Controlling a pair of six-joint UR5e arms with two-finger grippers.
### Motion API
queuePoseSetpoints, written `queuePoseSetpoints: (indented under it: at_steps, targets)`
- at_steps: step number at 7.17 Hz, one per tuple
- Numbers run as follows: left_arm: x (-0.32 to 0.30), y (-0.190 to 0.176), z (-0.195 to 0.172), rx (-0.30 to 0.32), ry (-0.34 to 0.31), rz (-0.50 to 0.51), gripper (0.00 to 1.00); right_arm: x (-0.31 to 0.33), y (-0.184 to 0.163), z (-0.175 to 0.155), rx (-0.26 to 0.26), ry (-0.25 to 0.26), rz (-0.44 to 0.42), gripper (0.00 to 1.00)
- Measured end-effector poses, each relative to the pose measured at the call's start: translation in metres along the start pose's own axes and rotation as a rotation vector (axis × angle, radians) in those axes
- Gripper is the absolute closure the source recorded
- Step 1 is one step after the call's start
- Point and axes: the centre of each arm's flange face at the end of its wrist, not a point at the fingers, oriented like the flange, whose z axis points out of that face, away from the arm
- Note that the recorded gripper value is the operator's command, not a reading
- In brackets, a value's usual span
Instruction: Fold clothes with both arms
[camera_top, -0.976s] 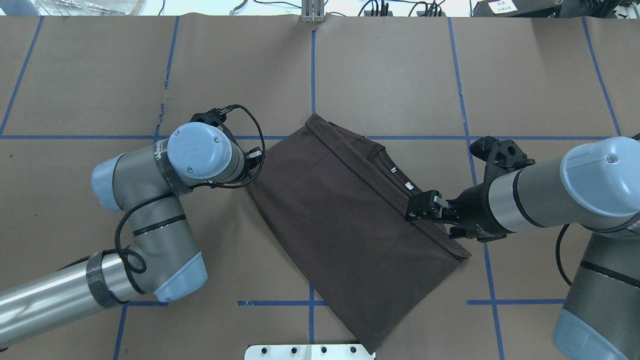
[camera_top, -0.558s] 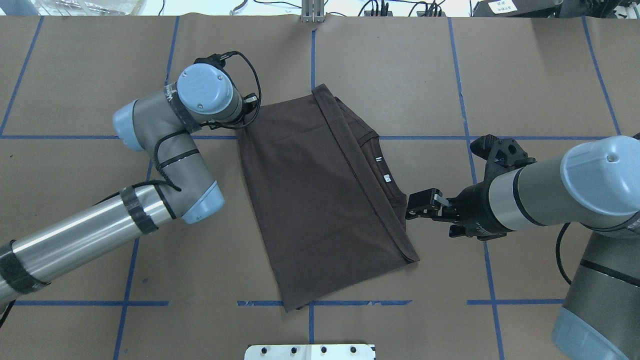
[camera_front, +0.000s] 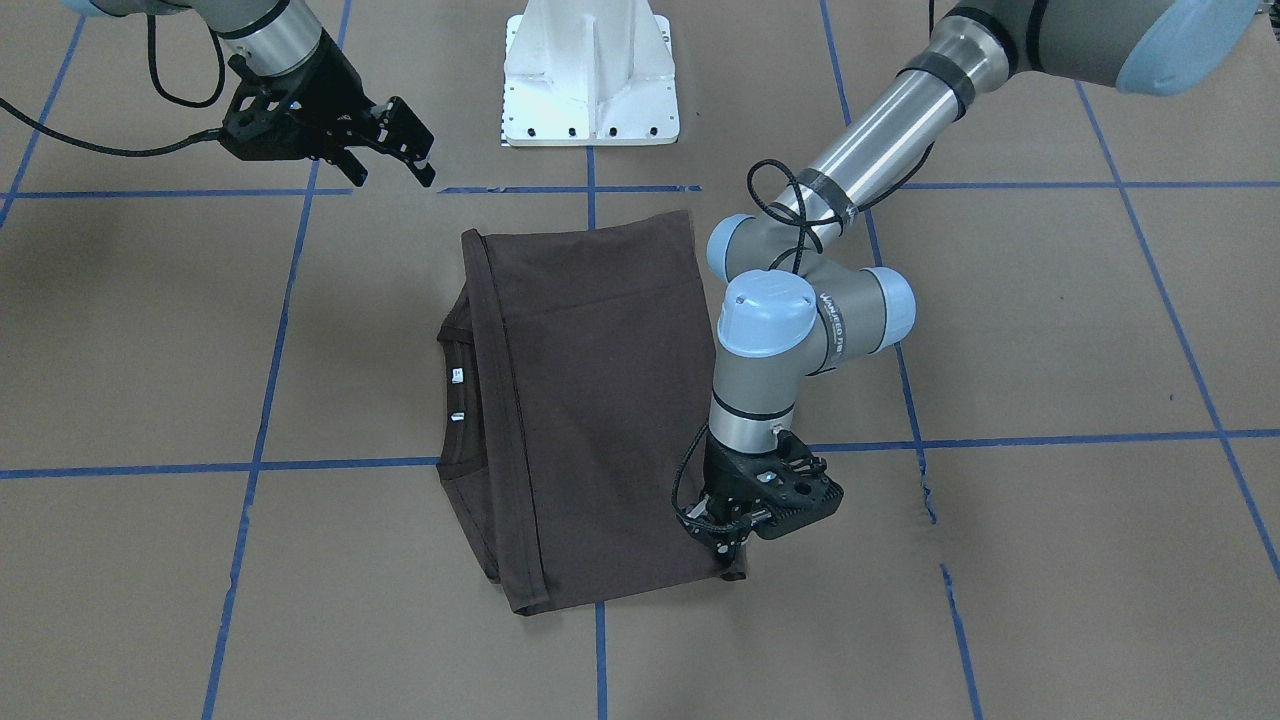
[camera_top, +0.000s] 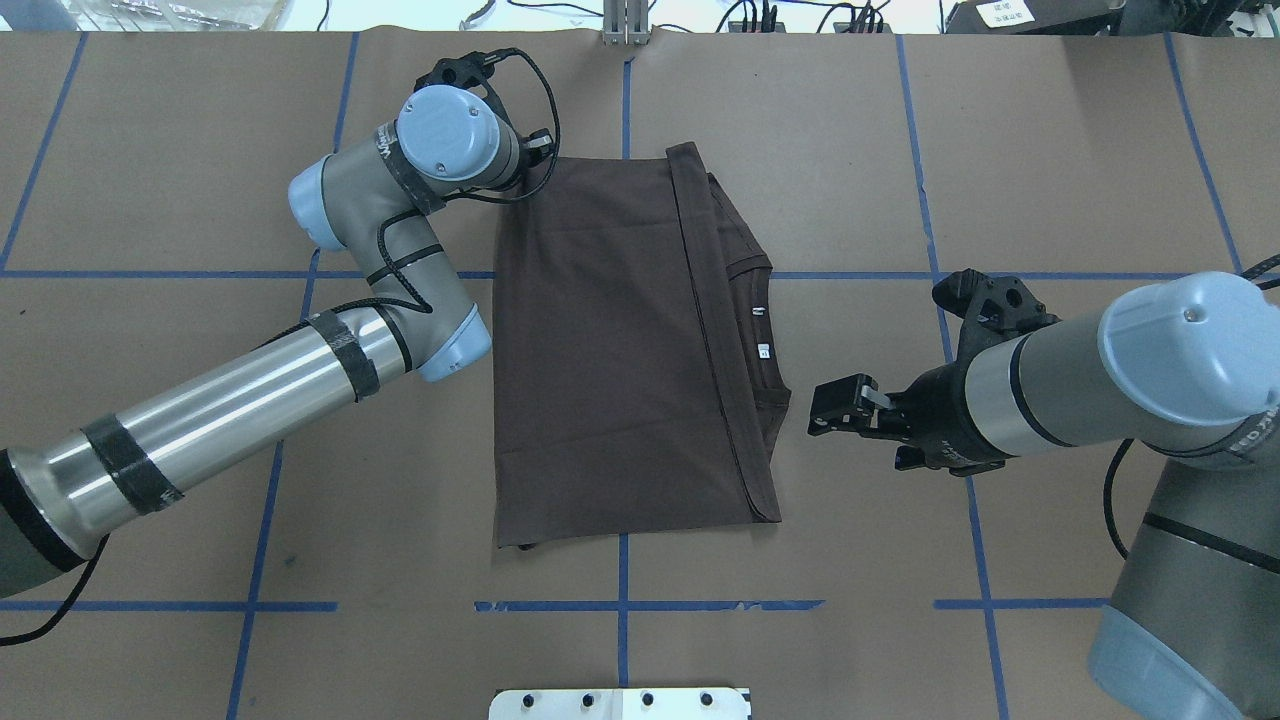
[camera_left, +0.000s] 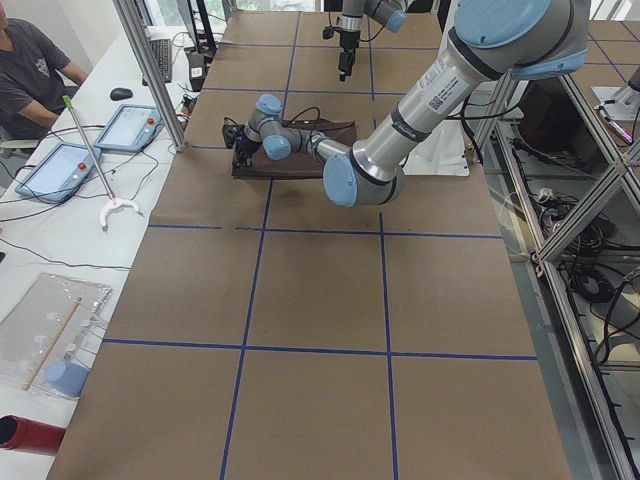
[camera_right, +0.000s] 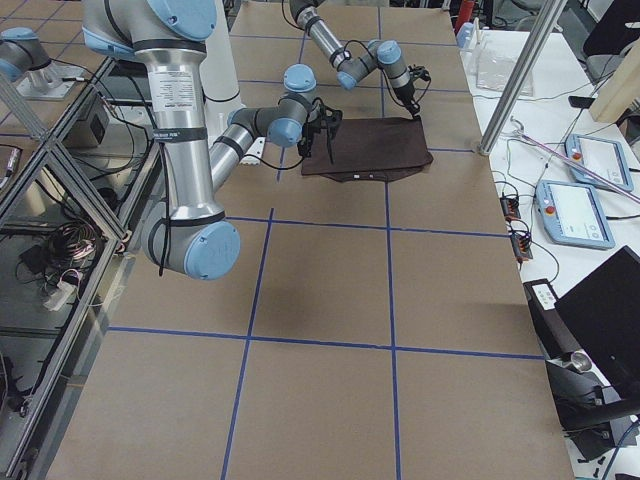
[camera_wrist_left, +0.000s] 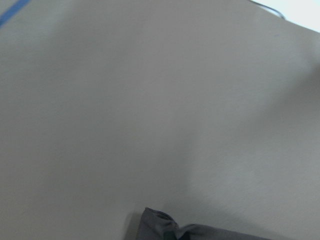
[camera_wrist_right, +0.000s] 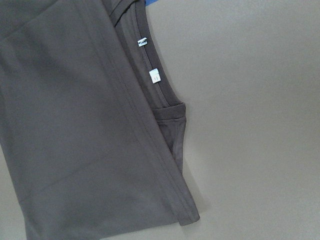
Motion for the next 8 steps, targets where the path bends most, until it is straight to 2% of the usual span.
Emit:
queuePoseSetpoints:
  at_steps: [3,4,6,8]
  targets:
    - [0.004,-0.018,-0.008,0.033,0.038,0.077,0.0,-0.009,-0.013,0.017,0.013,0.012,0.0,0.0]
    - [0.005,-0.025,-0.019,0.01,0.039,0.091,0.0,-0.008,-0.018,0.023,0.018,0.032,-0.028,0.0]
    - [-0.009,-0.017,-0.065,-0.06,0.012,0.141,0.0,-0.024,-0.029,0.042,0.023,0.137,-0.14,0.0]
    - [-0.03,0.008,-0.144,-0.111,0.014,0.192,0.0,-0.061,-0.032,0.084,0.027,0.258,-0.204,0.0]
